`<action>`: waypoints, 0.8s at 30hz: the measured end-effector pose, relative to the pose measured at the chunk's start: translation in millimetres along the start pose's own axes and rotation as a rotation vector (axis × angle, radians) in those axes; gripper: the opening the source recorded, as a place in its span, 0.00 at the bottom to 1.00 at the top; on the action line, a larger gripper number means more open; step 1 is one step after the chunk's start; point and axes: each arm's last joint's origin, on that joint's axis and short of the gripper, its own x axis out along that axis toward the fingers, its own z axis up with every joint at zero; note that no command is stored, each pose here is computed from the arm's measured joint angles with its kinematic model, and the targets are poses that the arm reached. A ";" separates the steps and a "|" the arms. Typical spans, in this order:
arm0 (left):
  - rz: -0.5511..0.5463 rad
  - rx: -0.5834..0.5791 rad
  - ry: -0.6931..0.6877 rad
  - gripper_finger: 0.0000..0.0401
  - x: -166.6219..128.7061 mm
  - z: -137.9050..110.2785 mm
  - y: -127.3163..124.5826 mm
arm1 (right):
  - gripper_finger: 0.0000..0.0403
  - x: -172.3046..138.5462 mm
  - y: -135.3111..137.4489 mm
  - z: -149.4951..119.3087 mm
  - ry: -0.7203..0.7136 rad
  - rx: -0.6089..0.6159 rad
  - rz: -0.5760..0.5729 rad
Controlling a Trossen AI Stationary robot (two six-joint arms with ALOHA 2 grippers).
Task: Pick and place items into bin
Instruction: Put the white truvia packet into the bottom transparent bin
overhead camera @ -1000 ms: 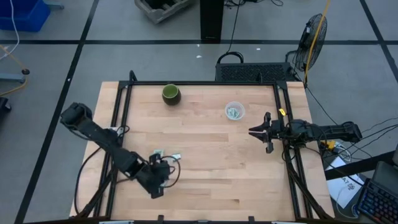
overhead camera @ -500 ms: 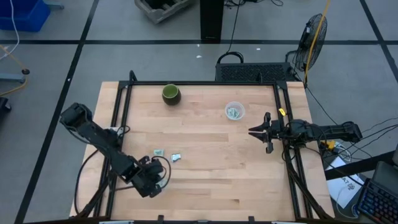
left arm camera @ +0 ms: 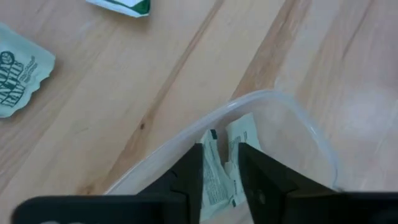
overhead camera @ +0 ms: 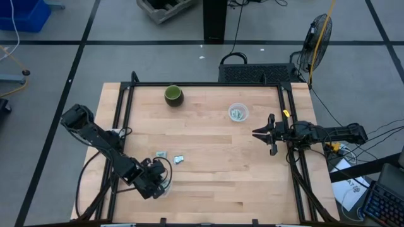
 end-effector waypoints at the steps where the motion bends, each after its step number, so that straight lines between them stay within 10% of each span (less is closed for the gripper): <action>1: -0.002 0.002 0.000 0.28 0.0 0.0 -0.2 | 0.17 0.0 0.0 0.0 0.000 0.000 0.000; 24: -0.079 0.173 -0.072 0.37 -10.4 15.0 -3.6 | 0.17 -0.1 0.0 0.2 0.000 0.000 0.000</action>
